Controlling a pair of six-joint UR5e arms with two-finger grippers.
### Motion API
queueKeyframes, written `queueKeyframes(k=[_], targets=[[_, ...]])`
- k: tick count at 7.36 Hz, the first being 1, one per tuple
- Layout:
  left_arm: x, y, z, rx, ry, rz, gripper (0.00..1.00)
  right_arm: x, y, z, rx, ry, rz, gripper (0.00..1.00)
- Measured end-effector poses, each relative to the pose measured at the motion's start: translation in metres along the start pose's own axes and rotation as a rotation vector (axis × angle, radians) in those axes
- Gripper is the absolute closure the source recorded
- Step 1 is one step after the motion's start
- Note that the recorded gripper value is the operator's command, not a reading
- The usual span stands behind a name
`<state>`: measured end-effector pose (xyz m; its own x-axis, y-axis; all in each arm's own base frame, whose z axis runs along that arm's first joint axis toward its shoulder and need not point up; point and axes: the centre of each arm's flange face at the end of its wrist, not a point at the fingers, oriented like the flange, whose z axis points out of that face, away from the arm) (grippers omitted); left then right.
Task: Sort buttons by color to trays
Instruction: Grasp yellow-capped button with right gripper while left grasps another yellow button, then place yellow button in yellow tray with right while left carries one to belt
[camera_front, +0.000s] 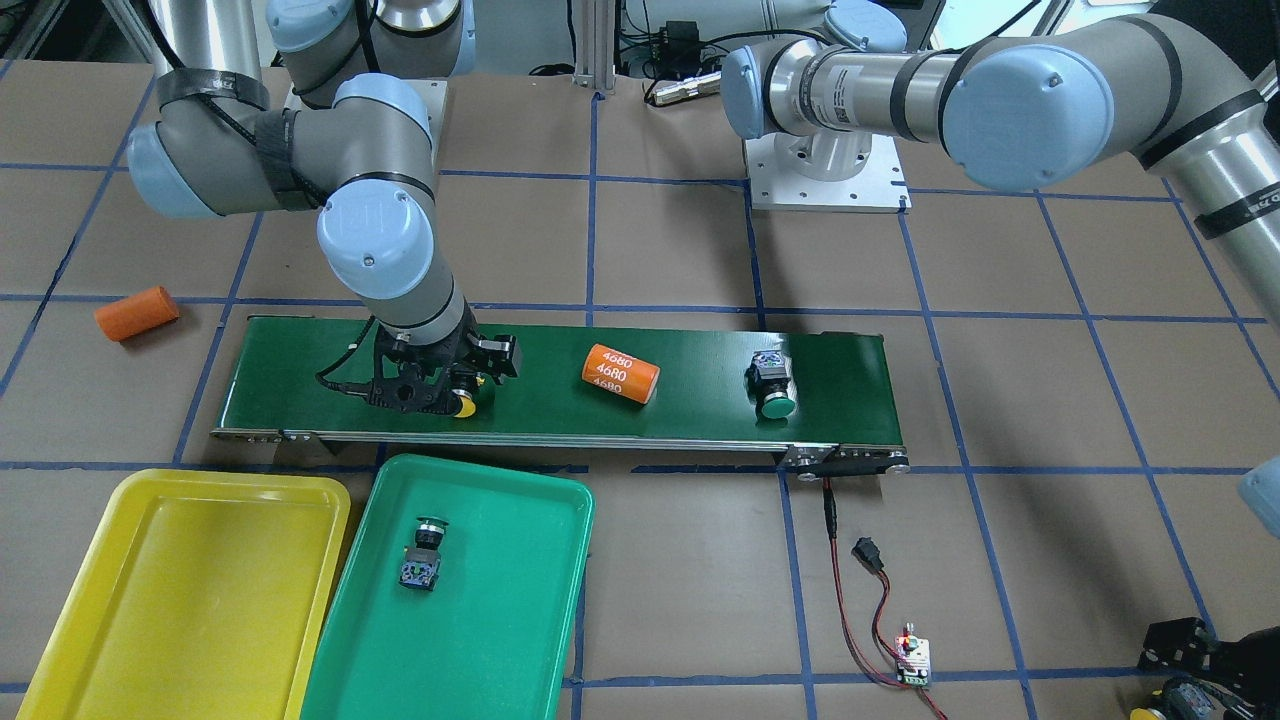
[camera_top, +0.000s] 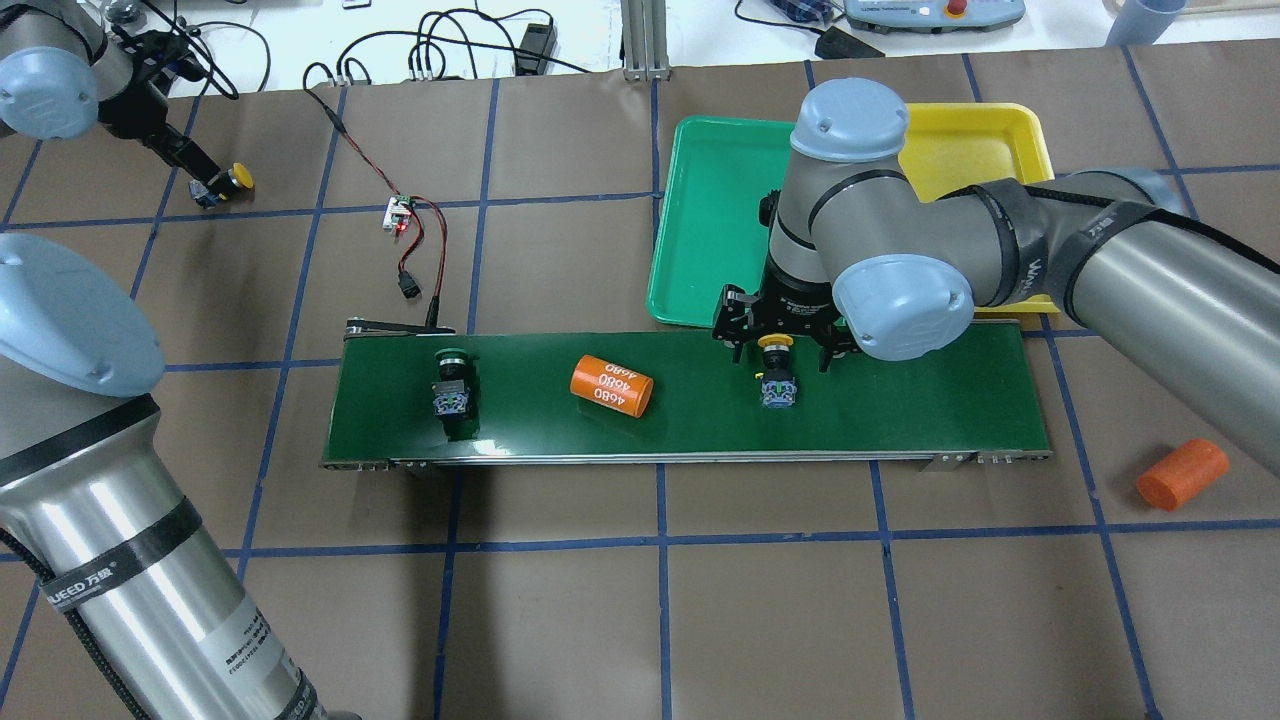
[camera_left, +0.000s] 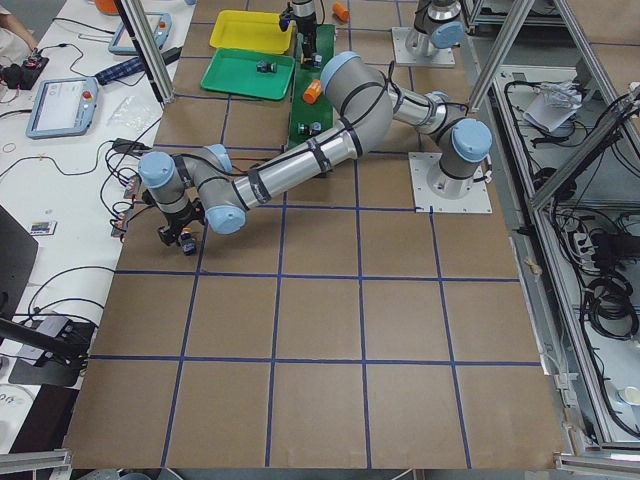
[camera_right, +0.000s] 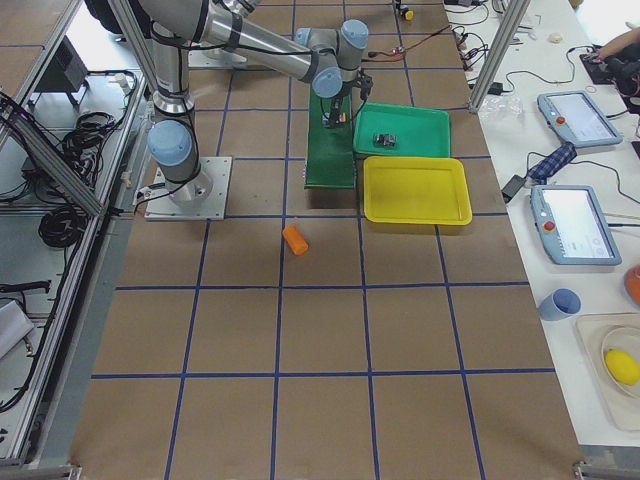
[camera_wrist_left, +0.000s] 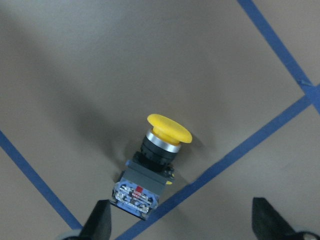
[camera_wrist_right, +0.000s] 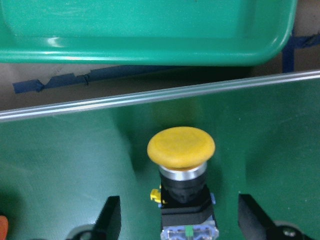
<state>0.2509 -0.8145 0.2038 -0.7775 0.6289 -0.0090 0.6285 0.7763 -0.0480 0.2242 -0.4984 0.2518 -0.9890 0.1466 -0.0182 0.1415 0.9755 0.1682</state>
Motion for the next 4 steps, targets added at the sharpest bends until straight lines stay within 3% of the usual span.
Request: queueKeyframes(k=[1,2,3,4], targets=[[-0.004,0.000,0.014,0.015,0.019,0.000,0.00,0.003,0.001,0.003,-0.006,0.003,0.005,0.91],[-0.007,0.000,0.020,0.022,0.025,-0.001,0.43,0.004,0.000,0.005,-0.008,0.004,0.007,1.00],[-0.009,-0.001,0.023,0.023,0.026,-0.003,0.84,0.005,-0.001,0.004,-0.005,0.004,0.010,1.00],[-0.010,-0.001,0.024,0.019,0.030,-0.007,1.00,0.007,-0.004,-0.001,0.007,0.003,0.015,1.00]])
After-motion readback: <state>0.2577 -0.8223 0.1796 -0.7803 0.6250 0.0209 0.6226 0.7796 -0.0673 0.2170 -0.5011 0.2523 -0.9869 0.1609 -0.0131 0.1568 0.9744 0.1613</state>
